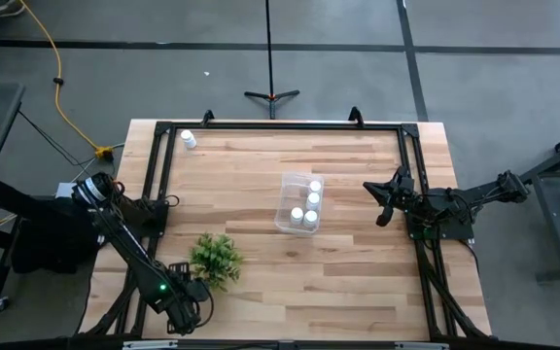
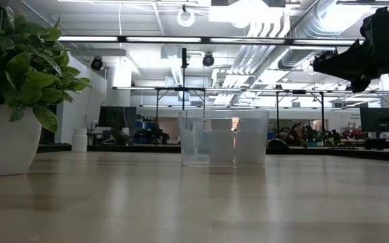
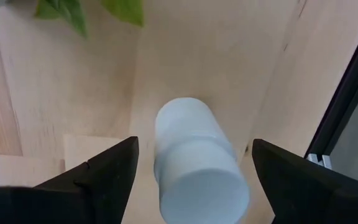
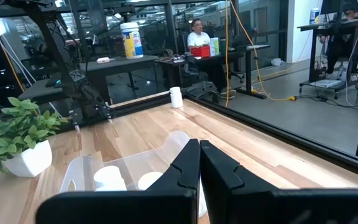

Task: Pick and place pill bottles into a basket
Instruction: Put the white medicine bottle into the transparent bin

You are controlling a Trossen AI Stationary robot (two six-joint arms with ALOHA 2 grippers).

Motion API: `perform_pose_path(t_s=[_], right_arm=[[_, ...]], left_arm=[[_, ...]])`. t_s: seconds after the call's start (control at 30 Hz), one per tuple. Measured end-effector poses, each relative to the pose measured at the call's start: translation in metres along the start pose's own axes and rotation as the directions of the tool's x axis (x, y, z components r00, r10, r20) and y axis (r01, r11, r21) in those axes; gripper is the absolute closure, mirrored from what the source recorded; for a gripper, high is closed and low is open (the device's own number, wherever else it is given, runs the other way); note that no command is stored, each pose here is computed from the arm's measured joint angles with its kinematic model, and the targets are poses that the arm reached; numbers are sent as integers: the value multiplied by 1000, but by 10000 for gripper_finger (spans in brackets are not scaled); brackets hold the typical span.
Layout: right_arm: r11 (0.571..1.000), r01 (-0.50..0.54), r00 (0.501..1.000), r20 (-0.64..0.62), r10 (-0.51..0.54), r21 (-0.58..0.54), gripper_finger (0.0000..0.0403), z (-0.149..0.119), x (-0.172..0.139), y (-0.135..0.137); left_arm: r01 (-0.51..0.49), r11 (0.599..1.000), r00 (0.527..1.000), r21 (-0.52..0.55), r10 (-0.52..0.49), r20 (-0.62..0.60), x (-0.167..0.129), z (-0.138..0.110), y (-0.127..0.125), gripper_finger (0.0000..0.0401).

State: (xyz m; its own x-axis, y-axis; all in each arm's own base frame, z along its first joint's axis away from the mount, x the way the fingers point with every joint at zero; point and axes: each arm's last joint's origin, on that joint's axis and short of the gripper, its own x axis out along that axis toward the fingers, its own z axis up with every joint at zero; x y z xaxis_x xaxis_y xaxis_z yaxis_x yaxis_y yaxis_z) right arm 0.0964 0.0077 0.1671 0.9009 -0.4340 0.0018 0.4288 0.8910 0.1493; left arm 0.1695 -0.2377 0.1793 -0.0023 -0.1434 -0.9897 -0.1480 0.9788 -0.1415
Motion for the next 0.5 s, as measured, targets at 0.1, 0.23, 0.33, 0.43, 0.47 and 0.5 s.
perform_pose_path(t_s=[0.1, 0.23, 0.33, 0.43, 0.47, 0.5], right_arm=[[1000, 1, 1000, 0, -1, 0, 401, 0, 0, 0], [1000, 1, 1000, 0, -1, 0, 402, 0, 0, 0], [1000, 1, 1000, 0, -1, -1, 401, 0, 0, 0], [1000, 1, 1000, 0, -1, 0, 402, 0, 0, 0], [1000, 1, 1000, 0, -1, -1, 402, 0, 0, 0], [1000, 1, 1000, 0, -1, 0, 401, 0, 0, 0]], left_arm=[[6, 1000, 1000, 0, -6, -10, 0, 0, 0, 66], [10, 1000, 1000, 0, -10, -8, 0, 0, -1, 92], [13, 1000, 1000, 0, -13, -6, 0, 0, -1, 117], [14, 1000, 1000, 0, -14, -8, 0, 0, -1, 144], [15, 1000, 1000, 0, -15, -12, 0, 0, -1, 155], [19, 1000, 1000, 0, -19, -19, 0, 0, -1, 164]])
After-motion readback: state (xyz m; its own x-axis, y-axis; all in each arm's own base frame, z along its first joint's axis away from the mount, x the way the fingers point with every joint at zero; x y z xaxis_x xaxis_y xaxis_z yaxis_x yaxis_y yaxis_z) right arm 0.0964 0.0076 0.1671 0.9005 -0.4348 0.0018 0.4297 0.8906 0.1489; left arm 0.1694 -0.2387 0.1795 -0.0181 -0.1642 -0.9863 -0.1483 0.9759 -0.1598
